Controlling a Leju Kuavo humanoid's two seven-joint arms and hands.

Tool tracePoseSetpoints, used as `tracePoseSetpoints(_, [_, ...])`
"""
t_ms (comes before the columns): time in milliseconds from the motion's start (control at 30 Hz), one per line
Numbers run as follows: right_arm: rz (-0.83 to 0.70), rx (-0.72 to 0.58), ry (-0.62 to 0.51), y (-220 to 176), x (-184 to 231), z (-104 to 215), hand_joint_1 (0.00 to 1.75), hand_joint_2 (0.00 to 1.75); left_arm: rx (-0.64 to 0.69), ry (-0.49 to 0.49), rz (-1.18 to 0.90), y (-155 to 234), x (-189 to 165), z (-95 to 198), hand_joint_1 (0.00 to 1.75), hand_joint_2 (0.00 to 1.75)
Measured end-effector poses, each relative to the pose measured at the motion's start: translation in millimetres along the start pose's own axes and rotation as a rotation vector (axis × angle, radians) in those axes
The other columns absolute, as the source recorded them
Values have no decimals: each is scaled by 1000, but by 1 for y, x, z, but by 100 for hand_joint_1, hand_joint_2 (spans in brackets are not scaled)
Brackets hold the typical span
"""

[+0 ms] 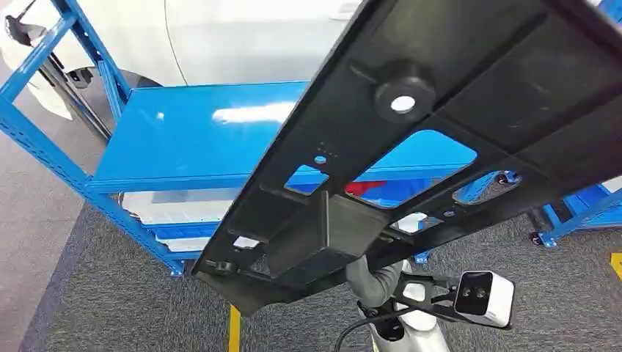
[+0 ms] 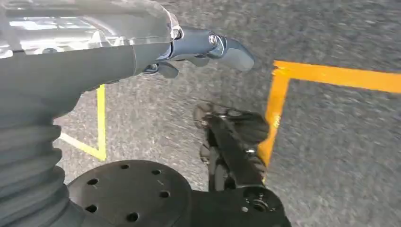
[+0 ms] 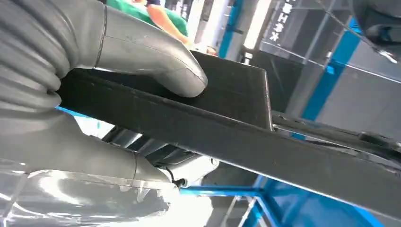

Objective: Take the parts from the cabinet and place them on the table.

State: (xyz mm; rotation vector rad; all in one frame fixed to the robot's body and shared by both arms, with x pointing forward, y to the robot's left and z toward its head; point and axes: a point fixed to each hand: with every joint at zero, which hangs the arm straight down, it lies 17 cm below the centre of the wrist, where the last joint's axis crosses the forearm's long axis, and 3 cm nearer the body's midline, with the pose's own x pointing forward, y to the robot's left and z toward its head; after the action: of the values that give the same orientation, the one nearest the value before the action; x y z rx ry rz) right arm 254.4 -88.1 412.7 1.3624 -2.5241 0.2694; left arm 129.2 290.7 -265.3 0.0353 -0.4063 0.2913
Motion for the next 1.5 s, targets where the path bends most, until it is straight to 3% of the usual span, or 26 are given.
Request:
tracePoseSetpoints(767, [0,-22,53,-7,-14,12,175,175,-6,21,-1,-11,-6,1,0,175])
tracePoseSetpoints(1100, [-39,-26,49,-8,-8,23,175,175,55,1,-21,25,4,-2,0,175])
tracePoseSetpoints(1500, [53,-57,23,-8,6,16,175,175,122,-48,-72,51,17,-4,0,175])
